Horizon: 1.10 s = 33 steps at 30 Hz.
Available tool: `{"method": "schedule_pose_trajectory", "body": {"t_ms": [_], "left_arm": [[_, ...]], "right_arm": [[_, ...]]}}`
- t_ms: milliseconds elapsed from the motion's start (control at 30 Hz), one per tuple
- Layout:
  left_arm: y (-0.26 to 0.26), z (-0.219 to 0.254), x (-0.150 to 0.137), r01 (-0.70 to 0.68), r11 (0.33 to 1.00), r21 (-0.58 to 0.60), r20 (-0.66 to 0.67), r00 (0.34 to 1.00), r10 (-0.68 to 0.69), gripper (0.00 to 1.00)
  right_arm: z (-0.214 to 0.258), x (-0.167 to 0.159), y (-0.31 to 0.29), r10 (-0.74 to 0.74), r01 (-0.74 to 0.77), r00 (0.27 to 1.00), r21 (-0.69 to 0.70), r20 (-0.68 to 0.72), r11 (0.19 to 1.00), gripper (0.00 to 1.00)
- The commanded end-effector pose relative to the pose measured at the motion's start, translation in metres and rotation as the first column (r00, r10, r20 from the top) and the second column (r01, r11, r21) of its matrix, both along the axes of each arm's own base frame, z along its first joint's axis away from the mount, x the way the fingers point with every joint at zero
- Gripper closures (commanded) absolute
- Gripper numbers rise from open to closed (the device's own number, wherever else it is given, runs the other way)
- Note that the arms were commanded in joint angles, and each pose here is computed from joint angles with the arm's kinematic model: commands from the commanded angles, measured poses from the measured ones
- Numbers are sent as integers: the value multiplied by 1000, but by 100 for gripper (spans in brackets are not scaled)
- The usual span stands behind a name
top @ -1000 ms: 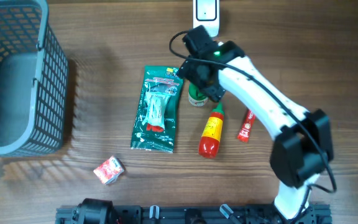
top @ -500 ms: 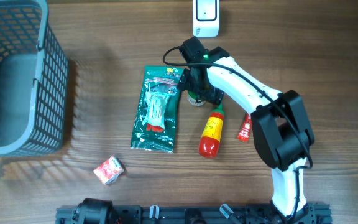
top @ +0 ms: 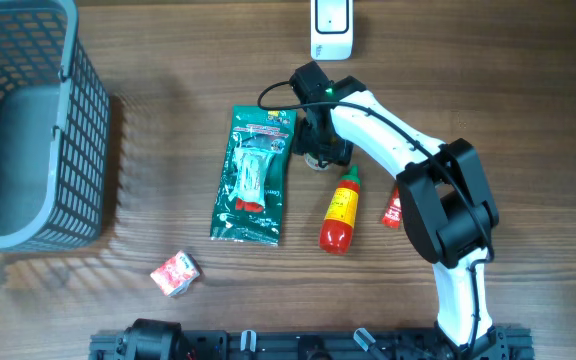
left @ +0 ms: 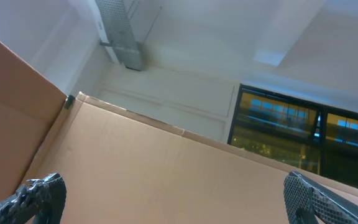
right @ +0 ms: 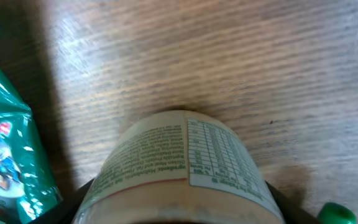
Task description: Scan the item barcode
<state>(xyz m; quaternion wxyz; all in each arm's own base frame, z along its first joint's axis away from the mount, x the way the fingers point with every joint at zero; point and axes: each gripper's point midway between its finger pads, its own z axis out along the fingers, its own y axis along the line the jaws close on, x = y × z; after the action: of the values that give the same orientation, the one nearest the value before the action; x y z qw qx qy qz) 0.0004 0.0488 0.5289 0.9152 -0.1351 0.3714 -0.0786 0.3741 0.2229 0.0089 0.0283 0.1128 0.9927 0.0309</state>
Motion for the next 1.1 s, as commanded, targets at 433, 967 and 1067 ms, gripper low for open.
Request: {"method": "schedule_pose_trajectory", "body": {"t_ms": [433,967,1067], "left_arm": [[-3,0,-1,7,1000,7,5,1000,-8,0],[-3,0,-1,7,1000,7,6,1000,-8,0],[-3,0,-1,8,1000,7,7,1000,-8,0]], "right_arm": [[0,-15,-18,443,-450,892,-74,-95,890,0],[27,-12,-15,-94,92,995,-56,-38,994,0],[15,-11,-15,-100,98,994,-51,-34,994,3]]}}
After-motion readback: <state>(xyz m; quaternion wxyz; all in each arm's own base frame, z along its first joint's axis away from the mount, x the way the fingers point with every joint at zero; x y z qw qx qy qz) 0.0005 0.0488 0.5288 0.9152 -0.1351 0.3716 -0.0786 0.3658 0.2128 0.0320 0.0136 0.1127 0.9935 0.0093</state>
